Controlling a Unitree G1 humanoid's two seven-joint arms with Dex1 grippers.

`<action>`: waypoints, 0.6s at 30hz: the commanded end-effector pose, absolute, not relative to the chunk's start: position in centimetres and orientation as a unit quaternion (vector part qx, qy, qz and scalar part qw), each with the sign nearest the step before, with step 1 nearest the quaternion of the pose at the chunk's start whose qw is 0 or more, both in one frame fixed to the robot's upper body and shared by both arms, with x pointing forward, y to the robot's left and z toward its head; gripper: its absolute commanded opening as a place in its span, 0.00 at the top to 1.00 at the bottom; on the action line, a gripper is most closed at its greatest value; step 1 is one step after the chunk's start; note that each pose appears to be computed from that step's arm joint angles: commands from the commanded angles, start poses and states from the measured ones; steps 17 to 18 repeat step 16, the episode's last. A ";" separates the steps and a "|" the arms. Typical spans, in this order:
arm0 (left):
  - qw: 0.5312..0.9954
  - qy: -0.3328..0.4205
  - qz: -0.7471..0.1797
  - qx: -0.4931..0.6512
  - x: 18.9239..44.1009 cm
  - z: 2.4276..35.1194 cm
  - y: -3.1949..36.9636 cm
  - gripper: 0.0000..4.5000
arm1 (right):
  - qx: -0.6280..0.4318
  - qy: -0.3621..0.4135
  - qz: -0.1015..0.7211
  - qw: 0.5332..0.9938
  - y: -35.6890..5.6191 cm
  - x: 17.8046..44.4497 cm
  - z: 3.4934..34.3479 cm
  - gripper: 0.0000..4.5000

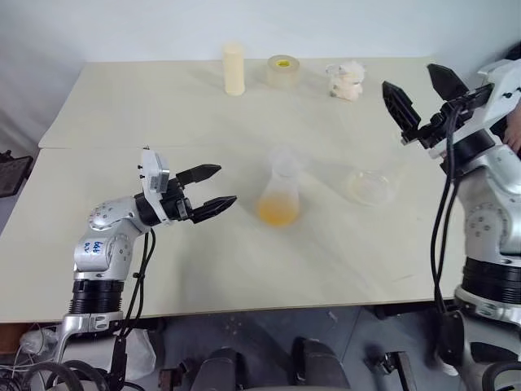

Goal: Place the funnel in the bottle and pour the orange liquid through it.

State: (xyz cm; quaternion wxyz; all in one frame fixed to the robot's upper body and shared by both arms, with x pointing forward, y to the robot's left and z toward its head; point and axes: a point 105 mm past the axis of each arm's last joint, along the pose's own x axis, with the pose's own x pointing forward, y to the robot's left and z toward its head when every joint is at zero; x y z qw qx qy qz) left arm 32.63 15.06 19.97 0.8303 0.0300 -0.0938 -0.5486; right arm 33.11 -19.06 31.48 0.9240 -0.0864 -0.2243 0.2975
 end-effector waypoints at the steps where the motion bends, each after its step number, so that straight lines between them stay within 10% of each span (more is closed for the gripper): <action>1: 0.819 -0.102 -0.563 0.049 31.6 20.5 15.8 0.00 | -0.128 -0.167 0.439 0.873 -17.3 29.1 29.3 0.01; 9: 0.818 -0.075 -0.567 0.061 30.8 19.5 17.5 0.00 | -0.212 0.016 0.489 0.846 -20.6 26.6 21.5 0.01; 18: 0.819 -0.075 -0.564 0.072 30.4 19.0 18.1 0.00 | -0.197 0.030 0.457 0.867 -22.3 26.9 19.0 0.01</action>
